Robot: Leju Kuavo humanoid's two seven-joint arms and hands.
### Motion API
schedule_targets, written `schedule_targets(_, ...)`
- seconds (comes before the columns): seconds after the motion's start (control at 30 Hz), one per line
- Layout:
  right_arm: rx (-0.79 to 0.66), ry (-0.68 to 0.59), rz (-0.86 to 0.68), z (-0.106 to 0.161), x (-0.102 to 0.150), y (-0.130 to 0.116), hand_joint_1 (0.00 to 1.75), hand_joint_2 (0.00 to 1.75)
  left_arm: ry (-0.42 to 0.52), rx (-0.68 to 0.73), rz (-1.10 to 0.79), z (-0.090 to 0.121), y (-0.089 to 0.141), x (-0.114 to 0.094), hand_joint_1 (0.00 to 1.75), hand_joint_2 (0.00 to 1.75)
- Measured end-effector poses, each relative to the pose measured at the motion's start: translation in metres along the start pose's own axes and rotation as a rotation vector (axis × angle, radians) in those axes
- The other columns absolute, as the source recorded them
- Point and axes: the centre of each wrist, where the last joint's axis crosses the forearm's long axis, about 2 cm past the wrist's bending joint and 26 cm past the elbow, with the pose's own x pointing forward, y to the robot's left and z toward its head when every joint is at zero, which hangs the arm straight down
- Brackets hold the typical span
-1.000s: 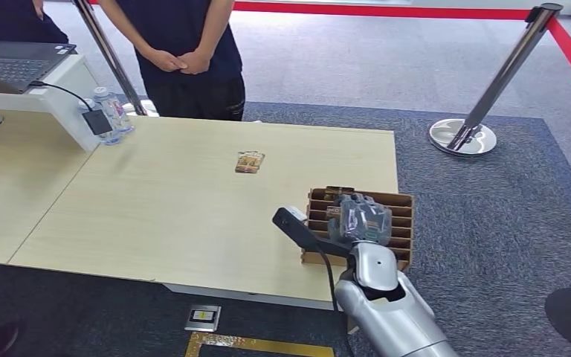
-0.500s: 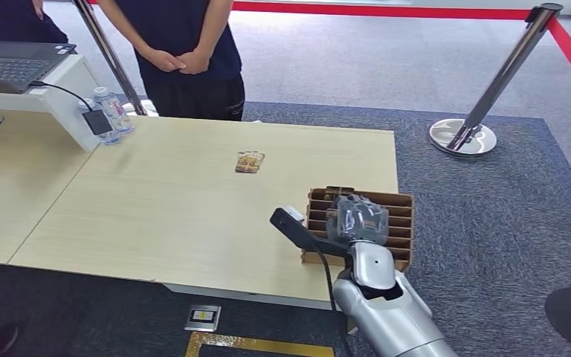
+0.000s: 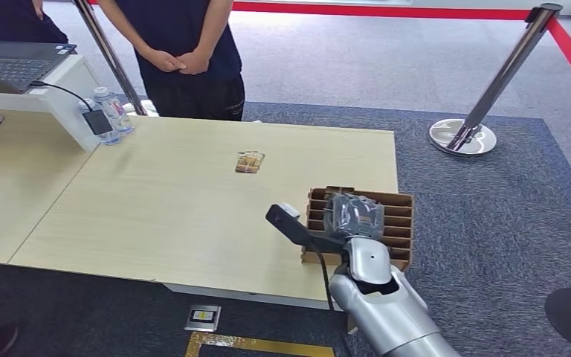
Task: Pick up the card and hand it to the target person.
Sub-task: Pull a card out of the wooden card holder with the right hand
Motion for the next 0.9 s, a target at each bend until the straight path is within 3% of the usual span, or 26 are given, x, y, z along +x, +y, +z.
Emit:
schedule_targets(0.37, -0.001, -0.029, -0.045, -0.001, -0.001, -0.004, 1.42, 1.75, 0.000, 0.000, 0.000, 0.000, 0.000, 0.000, 0.00, 1.75)
schedule_targets(0.9, -0.042, -0.192, -0.170, -0.011, -0.011, -0.057, 1.41, 1.75, -0.013, 0.000, 0.011, 0.000, 0.000, -0.001, 0.00, 1.75)
